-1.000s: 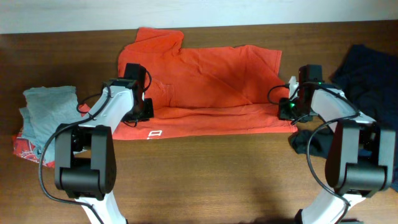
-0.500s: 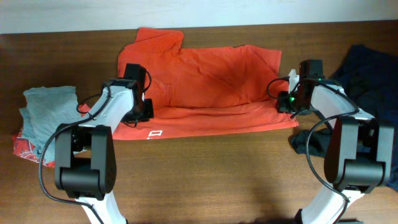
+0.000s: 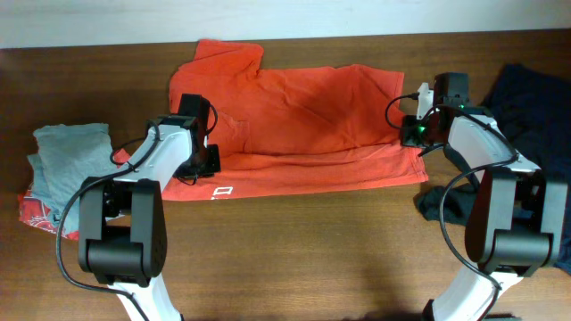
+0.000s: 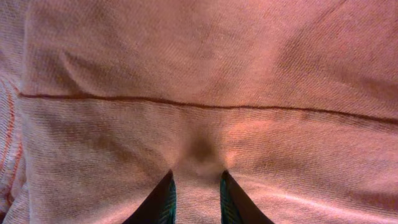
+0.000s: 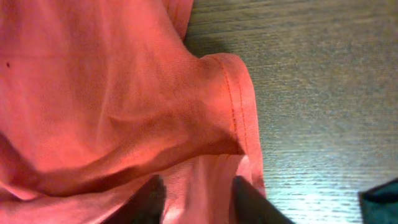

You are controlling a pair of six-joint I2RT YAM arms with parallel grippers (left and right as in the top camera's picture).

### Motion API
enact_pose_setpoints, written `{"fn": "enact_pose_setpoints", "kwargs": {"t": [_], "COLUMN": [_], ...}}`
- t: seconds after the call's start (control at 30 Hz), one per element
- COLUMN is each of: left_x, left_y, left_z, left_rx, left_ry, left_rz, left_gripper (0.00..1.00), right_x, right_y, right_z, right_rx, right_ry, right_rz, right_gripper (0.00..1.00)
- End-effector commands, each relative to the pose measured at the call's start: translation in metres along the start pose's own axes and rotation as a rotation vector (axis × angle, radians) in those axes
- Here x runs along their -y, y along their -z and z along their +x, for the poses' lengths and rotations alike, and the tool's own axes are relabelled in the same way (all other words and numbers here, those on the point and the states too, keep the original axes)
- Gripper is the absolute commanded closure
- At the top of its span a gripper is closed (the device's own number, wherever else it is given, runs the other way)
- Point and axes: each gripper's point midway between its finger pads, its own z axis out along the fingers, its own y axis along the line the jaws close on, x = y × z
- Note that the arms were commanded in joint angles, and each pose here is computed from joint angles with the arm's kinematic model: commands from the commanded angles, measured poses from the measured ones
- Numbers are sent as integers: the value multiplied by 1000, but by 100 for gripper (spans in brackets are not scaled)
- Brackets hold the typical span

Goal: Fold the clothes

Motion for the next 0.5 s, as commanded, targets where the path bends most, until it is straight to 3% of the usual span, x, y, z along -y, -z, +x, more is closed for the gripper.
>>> {"fn": "enact_pose_setpoints", "kwargs": {"t": [0.0, 0.1, 0.2, 0.3, 0.37, 0.47], "left_x": [-3, -3, -3, -3, -4, -4], "left_y": [-6, -6, -6, -6, -6, -6], "left_z": [5, 5, 5, 5, 6, 6], "left_rx": [-17, -17, -17, -18, -21, -21], "left_ry": [-6, -6, -6, -6, -7, -7], "left_rz": [-19, -19, -19, -19, -20, -20], "left_gripper": [76, 76, 75, 76, 76, 75], "right_x": [-2, 2, 36, 45, 43, 39], "right_y": [1, 1, 5, 7, 7, 6], "right_z": [-7, -14, -26, -30, -31, -30], "right_rx": [14, 42, 122, 150, 150, 138], "right_ry": [-14, -71, -388, -534, -552, -505], "right_rz": [-10, 11, 134, 126, 103, 87], "right_gripper": [96, 96, 96, 92, 66, 59]}}
